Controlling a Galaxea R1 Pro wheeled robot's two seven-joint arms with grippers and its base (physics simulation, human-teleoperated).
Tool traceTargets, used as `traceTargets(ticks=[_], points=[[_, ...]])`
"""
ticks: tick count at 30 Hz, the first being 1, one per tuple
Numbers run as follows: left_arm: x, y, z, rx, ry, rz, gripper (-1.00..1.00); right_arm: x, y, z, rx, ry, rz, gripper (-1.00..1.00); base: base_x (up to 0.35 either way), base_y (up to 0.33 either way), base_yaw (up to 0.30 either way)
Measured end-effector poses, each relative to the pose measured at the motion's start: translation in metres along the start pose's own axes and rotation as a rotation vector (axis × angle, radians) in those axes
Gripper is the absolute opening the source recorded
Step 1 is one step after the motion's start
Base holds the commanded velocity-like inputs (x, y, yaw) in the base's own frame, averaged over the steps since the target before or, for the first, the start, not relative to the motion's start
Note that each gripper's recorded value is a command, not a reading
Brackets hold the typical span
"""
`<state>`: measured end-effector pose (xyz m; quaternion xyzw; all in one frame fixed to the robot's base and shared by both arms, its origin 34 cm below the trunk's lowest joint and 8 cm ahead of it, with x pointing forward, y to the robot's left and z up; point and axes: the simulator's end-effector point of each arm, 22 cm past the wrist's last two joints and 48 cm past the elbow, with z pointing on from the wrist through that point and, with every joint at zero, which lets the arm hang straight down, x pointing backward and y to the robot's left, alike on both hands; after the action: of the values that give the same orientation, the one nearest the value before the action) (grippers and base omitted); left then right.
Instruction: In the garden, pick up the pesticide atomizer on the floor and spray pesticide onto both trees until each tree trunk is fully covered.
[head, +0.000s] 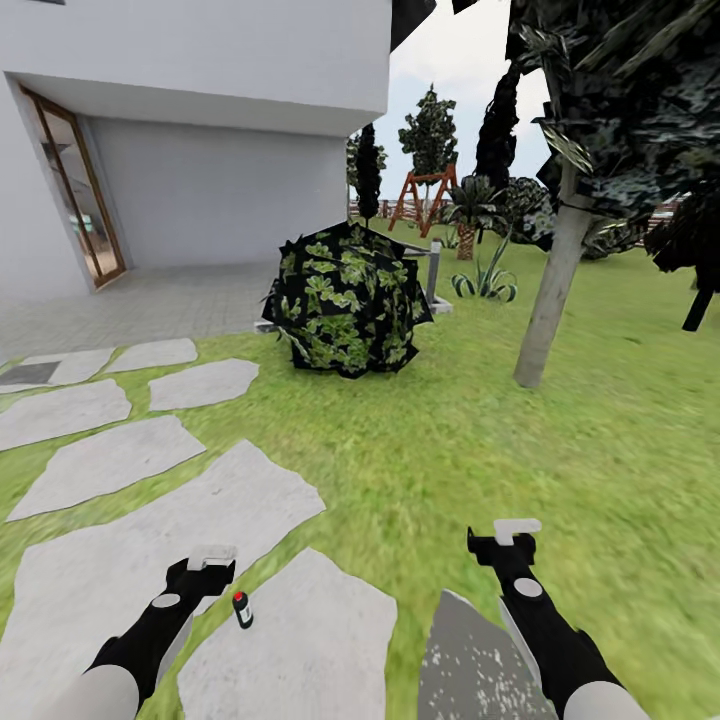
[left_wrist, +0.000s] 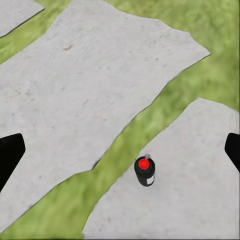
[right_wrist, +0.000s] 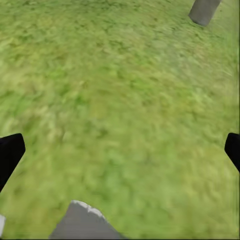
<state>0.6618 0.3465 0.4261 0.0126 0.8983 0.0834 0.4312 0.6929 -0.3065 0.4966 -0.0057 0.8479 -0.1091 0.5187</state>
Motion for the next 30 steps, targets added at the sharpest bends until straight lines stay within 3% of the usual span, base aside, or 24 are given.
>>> traceTargets(ticks=[13, 21, 30], points=[[-0.0035, 0.0023, -0.0010, -0.004, -0.006, -0.006, 1.00, -0.0032, 0.0005, -0.0009, -0.001, -0.005, 0.000, 1.00, -0.258, 0.213, -0.214], [-0.0042, 0.0025, -0.0010, -0.004, -0.008, -0.006, 1.00, -0.0033, 0.0010, -0.0010, -0.002, -0.006, 0.000, 1.00, -0.034, 0.280, -0.087], [-0.0049, 0.0024, -0.0010, -0.006, -0.009, 0.001, 1.00, -0.0032, 0.0014, -0.0010, -0.002, -0.005, 0.000, 1.00, -0.001, 0.036, -0.154]])
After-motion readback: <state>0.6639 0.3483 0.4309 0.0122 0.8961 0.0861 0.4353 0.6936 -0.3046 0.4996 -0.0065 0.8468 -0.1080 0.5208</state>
